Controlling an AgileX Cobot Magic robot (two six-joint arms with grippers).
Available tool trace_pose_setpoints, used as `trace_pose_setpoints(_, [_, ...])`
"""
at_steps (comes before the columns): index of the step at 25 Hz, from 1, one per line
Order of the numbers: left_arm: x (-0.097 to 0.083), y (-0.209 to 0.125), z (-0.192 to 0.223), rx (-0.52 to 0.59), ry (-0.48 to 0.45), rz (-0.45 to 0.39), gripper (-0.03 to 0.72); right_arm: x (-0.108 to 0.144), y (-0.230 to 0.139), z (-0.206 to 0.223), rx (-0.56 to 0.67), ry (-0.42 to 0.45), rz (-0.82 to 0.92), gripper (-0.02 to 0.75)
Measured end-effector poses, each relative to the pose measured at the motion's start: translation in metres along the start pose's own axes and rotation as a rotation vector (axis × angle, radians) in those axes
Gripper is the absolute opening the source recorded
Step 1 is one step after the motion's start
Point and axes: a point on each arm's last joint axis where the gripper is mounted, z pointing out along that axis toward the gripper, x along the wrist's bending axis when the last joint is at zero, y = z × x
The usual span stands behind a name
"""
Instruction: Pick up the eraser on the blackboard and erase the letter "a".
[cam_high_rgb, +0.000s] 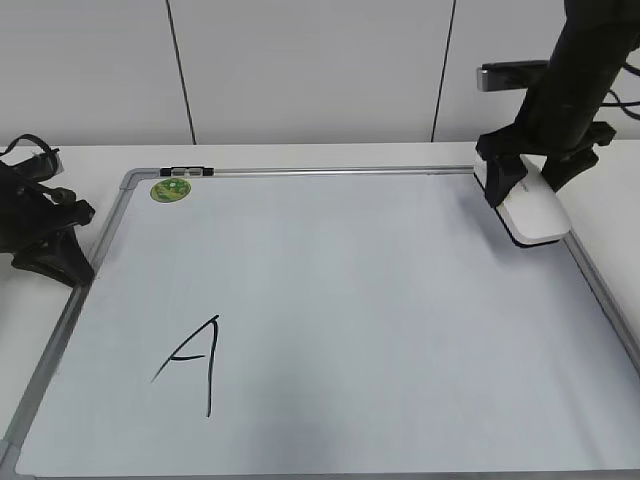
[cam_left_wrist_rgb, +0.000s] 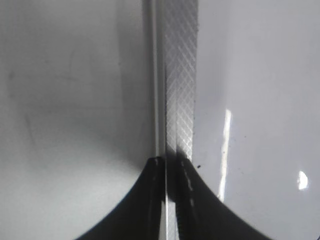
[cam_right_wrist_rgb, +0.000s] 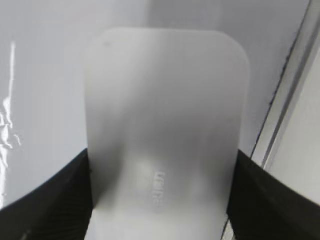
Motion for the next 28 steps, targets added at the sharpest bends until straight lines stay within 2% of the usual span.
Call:
trace_pose_setpoints(5, [0.000,0.000,0.000,0.000,0.000,0.000,0.032,0.003,-0.005,-0.036,-0.076,-0.009,0.009,0.539])
trace_pose_setpoints(9, [0.000,0.000,0.000,0.000,0.000,0.000,0.032,0.002,-0.020,-0.055,-0.081,-0.046,0.024,0.539])
trace_pose_setpoints(15, [0.000,0.000,0.000,0.000,0.000,0.000,0.032,-0.019,-0.047,-0.039,0.017,-0.033,0.107,0.539])
trace_pose_setpoints(19, [0.000,0.000,0.000,0.000,0.000,0.000,0.032,-0.039,-0.069,-0.018,0.097,0.005,0.202,0.539])
trace_pose_setpoints(28, [0.000,0.000,0.000,0.000,-0.001,0.000,0.032,-0.048,-0.070,0.012,0.099,0.016,0.236,0.538])
